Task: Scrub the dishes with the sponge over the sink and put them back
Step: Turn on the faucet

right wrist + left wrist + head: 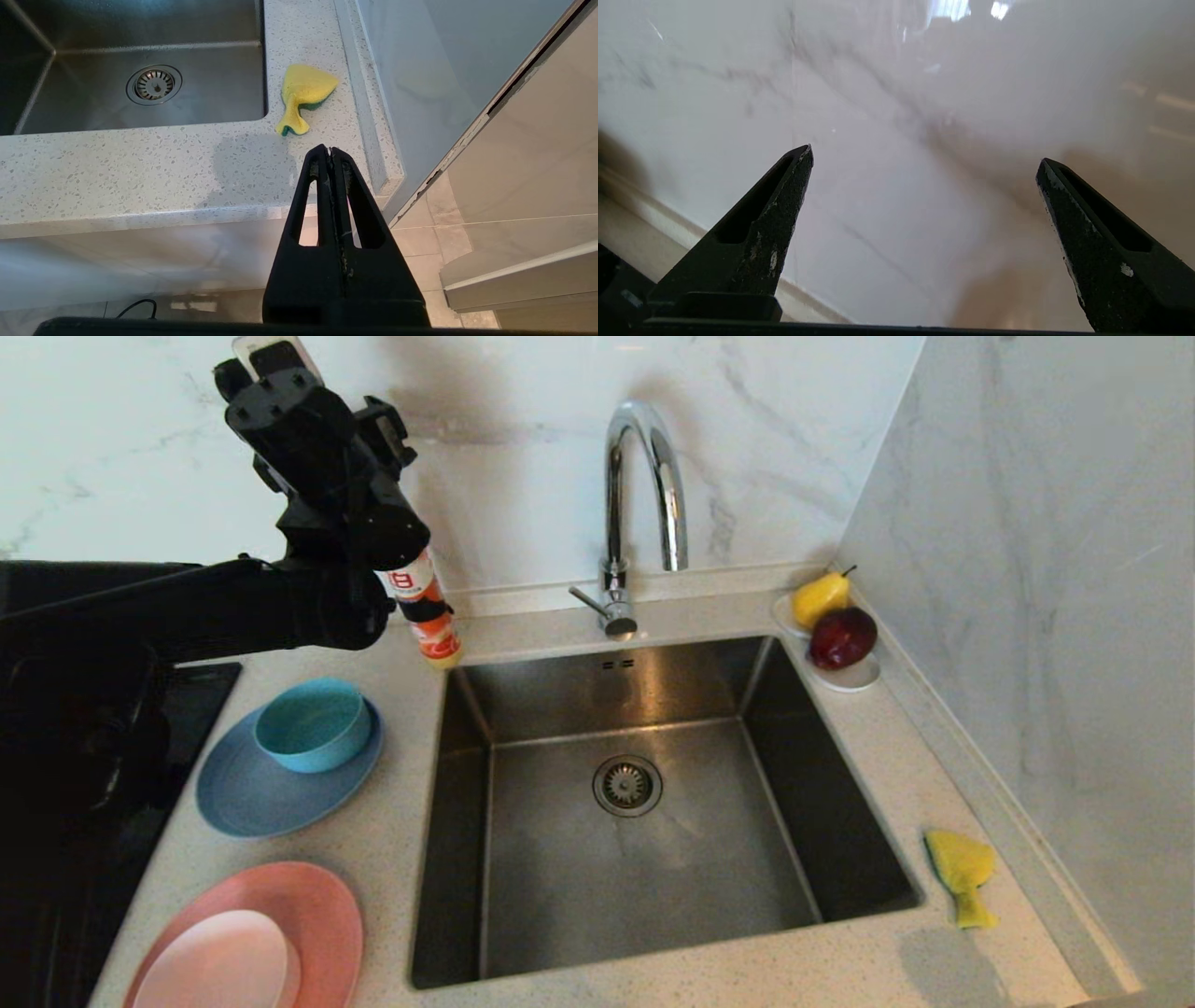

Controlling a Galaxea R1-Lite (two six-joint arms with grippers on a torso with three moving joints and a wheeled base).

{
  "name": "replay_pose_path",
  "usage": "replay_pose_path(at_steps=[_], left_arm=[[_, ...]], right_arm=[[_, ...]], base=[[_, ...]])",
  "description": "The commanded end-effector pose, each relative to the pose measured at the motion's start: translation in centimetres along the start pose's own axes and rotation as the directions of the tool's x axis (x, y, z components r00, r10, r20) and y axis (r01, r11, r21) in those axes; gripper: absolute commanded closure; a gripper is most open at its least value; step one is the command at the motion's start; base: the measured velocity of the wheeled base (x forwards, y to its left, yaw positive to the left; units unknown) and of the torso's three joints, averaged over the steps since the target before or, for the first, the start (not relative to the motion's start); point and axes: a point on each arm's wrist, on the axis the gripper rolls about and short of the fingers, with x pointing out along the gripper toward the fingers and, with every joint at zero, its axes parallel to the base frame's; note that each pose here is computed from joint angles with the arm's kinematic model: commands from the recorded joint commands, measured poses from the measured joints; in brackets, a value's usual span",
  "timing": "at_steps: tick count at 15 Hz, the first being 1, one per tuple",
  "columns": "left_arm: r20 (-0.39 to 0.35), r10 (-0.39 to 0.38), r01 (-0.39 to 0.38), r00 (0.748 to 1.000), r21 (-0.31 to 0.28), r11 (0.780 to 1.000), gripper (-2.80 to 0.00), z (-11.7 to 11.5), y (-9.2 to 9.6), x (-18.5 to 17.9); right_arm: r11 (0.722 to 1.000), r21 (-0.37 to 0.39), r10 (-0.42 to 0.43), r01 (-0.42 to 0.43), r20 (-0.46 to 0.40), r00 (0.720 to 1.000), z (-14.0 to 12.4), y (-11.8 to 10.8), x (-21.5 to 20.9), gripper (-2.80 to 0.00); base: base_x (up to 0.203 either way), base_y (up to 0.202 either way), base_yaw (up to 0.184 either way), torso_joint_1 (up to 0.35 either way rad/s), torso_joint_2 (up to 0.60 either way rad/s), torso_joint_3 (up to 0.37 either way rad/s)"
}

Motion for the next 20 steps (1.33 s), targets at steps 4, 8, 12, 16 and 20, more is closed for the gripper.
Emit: replay_pose_path(at_steps=[4,8,12,16,20], left_arm=[[0.066,0.014,-0.009,0.998,-0.074,0.997,-2.80,6.5,1.1,-0.2],[0.086,-0.013,0.021,0.996,-0.092,0.996,-2.80,12.2,2.6,-0.9],[-0.003,-0.078,0.078,0.997,0.012,0.997,-2.80,18.0,5.5,-2.9],[-0.163,-0.284,0.303,0.945,0.113,0.946,-2.80,23.9,9.9,-6.6],[-0.227,-0.379,0.409,0.897,0.100,0.907,0.00,25.7,13.2,-9.8]], right_arm=[[1.000,0.000,0.000,0.000,0.000,1.000,0.0,0.0,0.0,0.00],[1.000,0.000,0.000,0.000,0.000,1.000,0.0,0.0,0.0,0.00],[1.000,0.000,0.000,0.000,0.000,1.000,0.0,0.0,0.0,0.00],[1.000,0.000,0.000,0.000,0.000,1.000,0.0,0.0,0.0,0.00],[1.000,0.000,0.000,0.000,0.000,1.000,0.0,0.0,0.0,0.00]], base=[[0.000,0.000,0.000,0.000,0.00,0.000],[0.000,0.000,0.000,0.000,0.00,0.000],[0.000,0.000,0.000,0.000,0.00,0.000],[0.000,0.000,0.000,0.000,0.00,0.000],[0.000,0.000,0.000,0.000,0.00,0.000]])
